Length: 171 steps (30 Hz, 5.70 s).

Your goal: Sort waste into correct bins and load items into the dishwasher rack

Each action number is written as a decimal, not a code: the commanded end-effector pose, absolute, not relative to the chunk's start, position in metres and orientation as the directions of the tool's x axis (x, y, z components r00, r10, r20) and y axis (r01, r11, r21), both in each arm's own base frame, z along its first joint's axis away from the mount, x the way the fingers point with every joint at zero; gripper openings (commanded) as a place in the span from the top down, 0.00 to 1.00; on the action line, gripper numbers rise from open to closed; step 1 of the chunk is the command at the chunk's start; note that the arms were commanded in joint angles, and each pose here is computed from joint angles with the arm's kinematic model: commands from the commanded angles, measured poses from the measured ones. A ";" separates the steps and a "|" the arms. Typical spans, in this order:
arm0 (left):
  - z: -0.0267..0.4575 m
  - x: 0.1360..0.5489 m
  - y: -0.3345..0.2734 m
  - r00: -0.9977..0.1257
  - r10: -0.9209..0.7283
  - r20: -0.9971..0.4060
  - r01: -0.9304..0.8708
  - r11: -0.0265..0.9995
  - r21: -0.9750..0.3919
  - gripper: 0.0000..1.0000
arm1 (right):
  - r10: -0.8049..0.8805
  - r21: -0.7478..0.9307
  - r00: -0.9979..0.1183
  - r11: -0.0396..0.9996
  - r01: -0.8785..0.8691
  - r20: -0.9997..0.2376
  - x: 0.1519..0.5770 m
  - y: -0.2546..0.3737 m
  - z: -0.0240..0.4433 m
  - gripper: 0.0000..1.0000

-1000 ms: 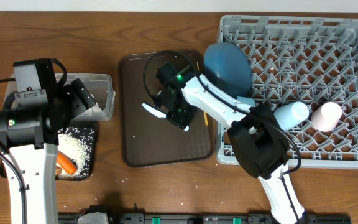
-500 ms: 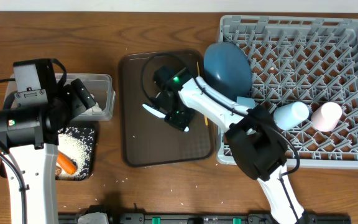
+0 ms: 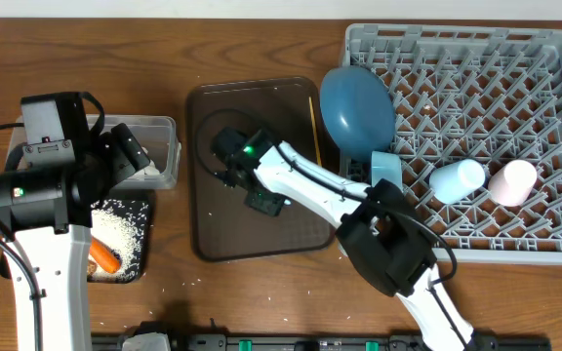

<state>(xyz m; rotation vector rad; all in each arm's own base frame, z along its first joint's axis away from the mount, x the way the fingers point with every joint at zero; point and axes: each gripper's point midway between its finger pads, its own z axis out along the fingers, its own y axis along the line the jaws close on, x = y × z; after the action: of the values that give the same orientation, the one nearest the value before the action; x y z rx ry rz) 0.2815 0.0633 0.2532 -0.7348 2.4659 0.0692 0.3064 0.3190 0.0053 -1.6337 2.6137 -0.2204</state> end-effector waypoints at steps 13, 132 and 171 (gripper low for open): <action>0.254 0.281 0.066 -0.690 -0.490 -0.532 -0.524 0.846 -0.098 0.02 | -0.879 -0.160 -0.466 0.449 -0.879 0.099 0.306 0.305 -0.022 0.99; 0.254 0.281 0.066 -0.690 -0.490 -0.532 -0.524 0.846 -0.098 0.02 | -0.444 -0.501 -0.861 0.819 -0.278 -0.249 0.438 0.220 0.011 0.99; 0.254 0.281 0.066 -0.690 -0.490 -0.532 -0.524 0.846 -0.098 0.02 | -0.660 -0.388 -0.736 0.725 -0.570 -0.151 0.405 0.284 -0.008 0.96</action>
<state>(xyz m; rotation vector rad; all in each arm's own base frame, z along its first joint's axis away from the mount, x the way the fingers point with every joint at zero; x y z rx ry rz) 0.2816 0.0633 0.2532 -0.7347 2.4655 0.0692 0.4301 0.2476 0.0090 -0.8210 2.6020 -0.6419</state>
